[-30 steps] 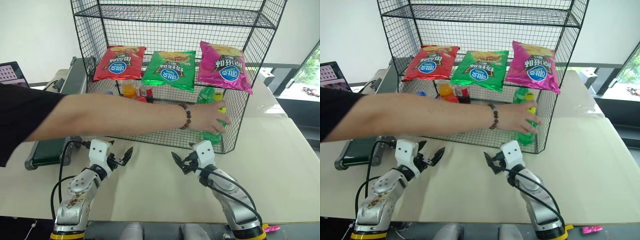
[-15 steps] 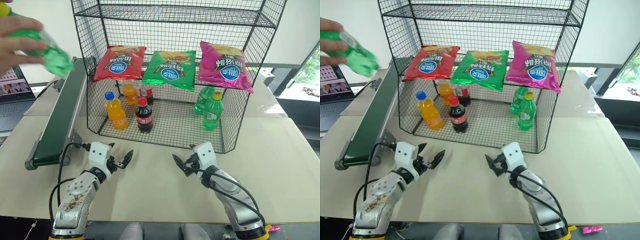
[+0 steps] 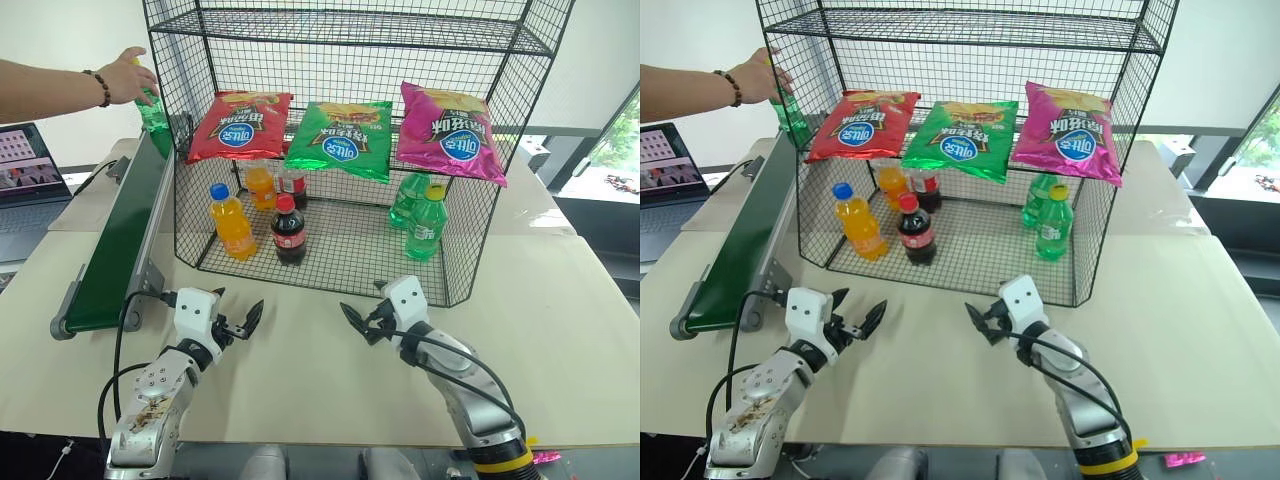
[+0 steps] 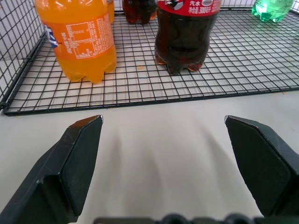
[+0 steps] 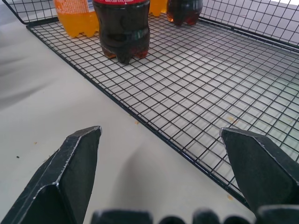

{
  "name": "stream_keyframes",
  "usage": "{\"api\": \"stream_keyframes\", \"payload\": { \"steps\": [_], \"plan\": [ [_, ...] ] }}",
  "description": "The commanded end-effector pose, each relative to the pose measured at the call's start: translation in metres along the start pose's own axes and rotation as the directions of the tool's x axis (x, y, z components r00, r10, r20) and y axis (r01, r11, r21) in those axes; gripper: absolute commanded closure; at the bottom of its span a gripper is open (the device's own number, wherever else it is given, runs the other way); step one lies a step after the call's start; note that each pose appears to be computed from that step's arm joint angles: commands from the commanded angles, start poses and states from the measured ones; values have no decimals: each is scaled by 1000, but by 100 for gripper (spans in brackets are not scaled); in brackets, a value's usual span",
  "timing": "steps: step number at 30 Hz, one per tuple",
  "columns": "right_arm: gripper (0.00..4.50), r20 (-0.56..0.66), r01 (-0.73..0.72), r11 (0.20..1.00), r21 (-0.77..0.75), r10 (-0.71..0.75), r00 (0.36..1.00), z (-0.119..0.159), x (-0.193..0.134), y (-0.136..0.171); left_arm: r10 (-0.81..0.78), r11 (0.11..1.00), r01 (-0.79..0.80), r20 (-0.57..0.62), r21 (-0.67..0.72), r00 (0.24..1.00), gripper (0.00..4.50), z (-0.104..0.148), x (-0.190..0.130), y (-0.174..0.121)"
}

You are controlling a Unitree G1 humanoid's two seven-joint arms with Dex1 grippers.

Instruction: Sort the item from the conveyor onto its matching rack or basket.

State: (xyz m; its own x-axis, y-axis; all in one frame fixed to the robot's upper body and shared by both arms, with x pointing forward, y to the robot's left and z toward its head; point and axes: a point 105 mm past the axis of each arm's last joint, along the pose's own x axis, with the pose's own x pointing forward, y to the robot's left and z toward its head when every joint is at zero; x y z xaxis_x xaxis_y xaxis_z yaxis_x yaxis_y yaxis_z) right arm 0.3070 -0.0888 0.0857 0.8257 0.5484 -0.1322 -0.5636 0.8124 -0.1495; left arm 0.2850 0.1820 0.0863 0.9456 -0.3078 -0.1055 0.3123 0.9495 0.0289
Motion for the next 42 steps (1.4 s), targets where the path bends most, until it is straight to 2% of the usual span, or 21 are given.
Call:
{"api": "stream_keyframes", "payload": {
  "steps": [1,5,10,15,19,22,27,31,35,42],
  "plan": [
    [0,66,4,1000,-9,-3,998,15,0,-4,13,1000,-14,72,15,997,6,17,-3,3],
    [0,75,2,1000,-6,-1,997,18,0,-5,25,1000,-26,93,2,995,6,24,-10,8],
    [0,97,-41,999,-2,41,994,29,-5,-7,67,996,-75,154,48,986,6,47,-28,16],
    [0,160,-211,977,-10,210,964,57,-19,-4,192,974,-216,259,71,947,6,81,-55,29],
    [0,259,-376,927,10,361,896,89,-25,9,351,929,-371,293,14,889,6,92,-71,59],
    [0,288,-480,877,-26,467,836,109,-26,21,433,895,-446,290,-24,853,6,93,-79,80],
    [0,354,-668,732,-132,665,658,157,-23,48,558,818,-570,344,-78,755,6,115,-98,123],
    [0,391,-716,672,-190,721,572,183,-16,57,588,799,-597,307,-76,748,6,109,-101,143],
    [0,399,-749,616,-246,768,500,196,-13,68,604,791,-605,278,-92,747,6,100,-100,156],
    [0,394,-769,573,-283,800,451,200,-16,77,576,815,-568,273,-118,770,6,98,-95,157]
  ]
}}
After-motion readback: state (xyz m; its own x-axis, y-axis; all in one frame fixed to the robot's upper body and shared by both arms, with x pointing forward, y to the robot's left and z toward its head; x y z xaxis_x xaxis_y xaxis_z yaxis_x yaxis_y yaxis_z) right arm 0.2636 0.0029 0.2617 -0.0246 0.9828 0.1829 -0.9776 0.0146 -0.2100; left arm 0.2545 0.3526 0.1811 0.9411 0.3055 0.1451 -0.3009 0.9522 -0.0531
